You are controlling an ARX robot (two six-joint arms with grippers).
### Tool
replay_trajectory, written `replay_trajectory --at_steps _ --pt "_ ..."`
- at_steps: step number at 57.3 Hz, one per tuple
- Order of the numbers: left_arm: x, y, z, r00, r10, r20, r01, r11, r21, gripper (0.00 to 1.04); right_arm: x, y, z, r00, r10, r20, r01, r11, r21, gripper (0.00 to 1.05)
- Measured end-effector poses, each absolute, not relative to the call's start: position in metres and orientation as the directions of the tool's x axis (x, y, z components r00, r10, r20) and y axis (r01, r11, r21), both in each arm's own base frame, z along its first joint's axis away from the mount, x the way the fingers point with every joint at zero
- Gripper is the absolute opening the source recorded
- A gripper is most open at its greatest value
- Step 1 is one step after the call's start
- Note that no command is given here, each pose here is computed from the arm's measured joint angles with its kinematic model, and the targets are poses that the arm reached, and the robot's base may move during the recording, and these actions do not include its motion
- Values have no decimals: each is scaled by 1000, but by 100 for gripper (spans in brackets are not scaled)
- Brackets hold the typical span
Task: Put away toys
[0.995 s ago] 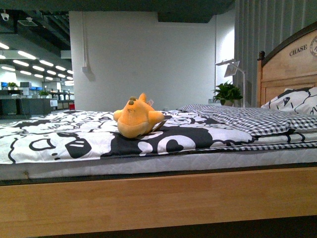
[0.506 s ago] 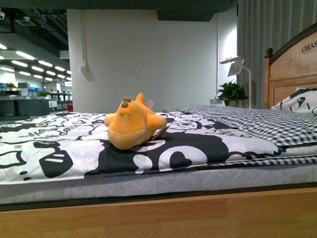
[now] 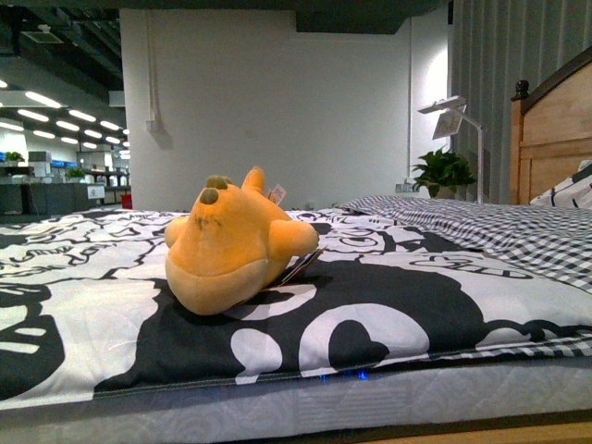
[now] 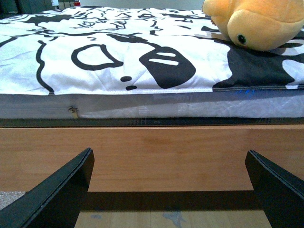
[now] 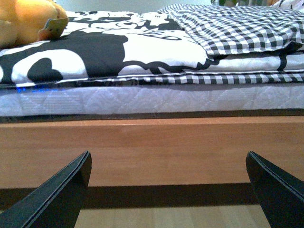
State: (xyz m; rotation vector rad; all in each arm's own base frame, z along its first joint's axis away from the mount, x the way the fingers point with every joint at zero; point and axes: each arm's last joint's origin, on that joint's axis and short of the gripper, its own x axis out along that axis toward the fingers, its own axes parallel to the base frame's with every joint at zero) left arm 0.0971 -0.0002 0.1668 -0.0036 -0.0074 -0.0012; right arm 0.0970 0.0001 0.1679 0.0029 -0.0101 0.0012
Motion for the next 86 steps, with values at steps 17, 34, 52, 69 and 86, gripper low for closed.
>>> replay_trajectory --at_steps 17,34,52,69,86 --pt "97 0 167 1000 -1 7 1 1000 -4 98 97 0 168 1000 2 10 -2 1000 3 98" --pt "97 0 167 1000 -2 7 2 1000 -4 98 97 0 168 1000 1 10 -1 1000 3 98" --pt "97 0 167 1000 -4 7 4 1000 -4 98 97 0 168 1000 -2 10 2 1000 3 98" --pt "97 0 167 1000 -3 7 3 1000 -4 98 97 0 168 1000 -2 9 2 1000 3 98" --pt "97 0 167 1000 2 7 -1 1000 -4 98 97 0 168 1000 6 10 -6 1000 2 98"
